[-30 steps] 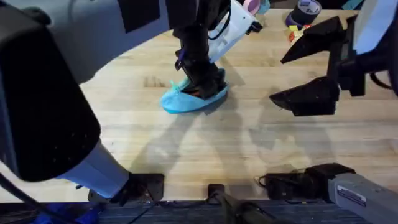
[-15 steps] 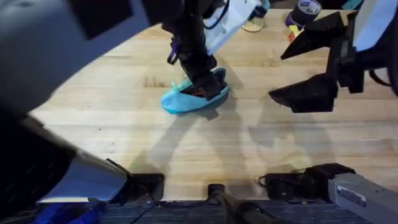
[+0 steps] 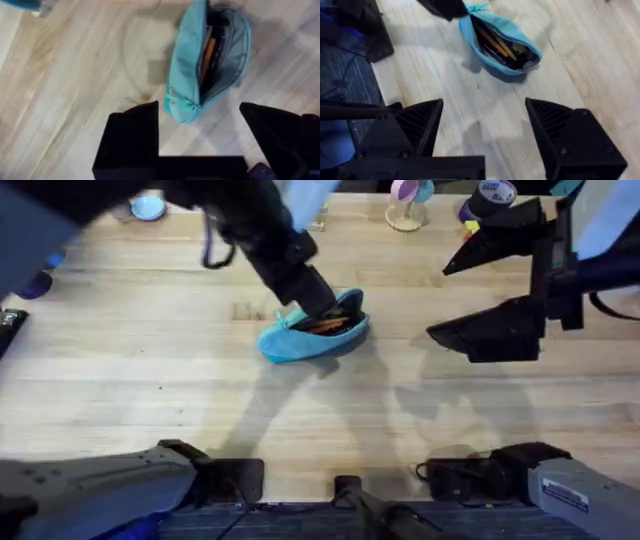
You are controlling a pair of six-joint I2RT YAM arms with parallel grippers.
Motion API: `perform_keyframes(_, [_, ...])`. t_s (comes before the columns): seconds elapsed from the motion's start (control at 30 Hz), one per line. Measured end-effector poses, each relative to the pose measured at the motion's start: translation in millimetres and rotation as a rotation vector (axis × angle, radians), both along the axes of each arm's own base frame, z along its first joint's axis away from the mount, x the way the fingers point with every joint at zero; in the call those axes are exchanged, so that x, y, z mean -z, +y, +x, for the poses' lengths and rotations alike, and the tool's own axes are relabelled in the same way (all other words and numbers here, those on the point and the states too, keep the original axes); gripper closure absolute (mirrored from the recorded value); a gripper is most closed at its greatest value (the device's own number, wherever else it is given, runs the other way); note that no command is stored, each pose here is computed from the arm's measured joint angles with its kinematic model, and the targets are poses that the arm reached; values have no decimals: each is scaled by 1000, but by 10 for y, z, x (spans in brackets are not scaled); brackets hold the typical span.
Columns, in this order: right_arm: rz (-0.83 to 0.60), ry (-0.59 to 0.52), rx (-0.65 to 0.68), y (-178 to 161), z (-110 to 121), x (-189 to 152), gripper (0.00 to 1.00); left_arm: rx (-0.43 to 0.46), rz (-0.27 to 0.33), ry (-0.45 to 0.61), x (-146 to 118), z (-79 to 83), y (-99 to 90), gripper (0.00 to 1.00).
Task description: Unzip the bag, pick up the pens from the table one at a time and place them inside, then zip the bag closed.
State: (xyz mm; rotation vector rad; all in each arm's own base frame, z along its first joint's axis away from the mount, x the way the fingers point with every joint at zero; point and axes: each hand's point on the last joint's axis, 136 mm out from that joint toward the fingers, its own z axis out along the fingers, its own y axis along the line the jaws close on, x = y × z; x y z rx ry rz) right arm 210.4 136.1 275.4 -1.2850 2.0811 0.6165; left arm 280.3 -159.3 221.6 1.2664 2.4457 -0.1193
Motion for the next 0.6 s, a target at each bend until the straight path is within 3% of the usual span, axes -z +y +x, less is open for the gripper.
perform_keyframes(0.13, [14, -32, -5, 21, 56, -41, 4, -71, -24, -30, -118, 59, 226, 22])
perform_keyframes(0.4, [24, -85, -6, 39, 150, -99, 4, -169, -46, 8, -102, 131, 626, 23])
perform_keyframes(0.6, [70, -86, -31, 105, 138, -151, 4, -221, -52, 6, -105, 184, 792, 23])
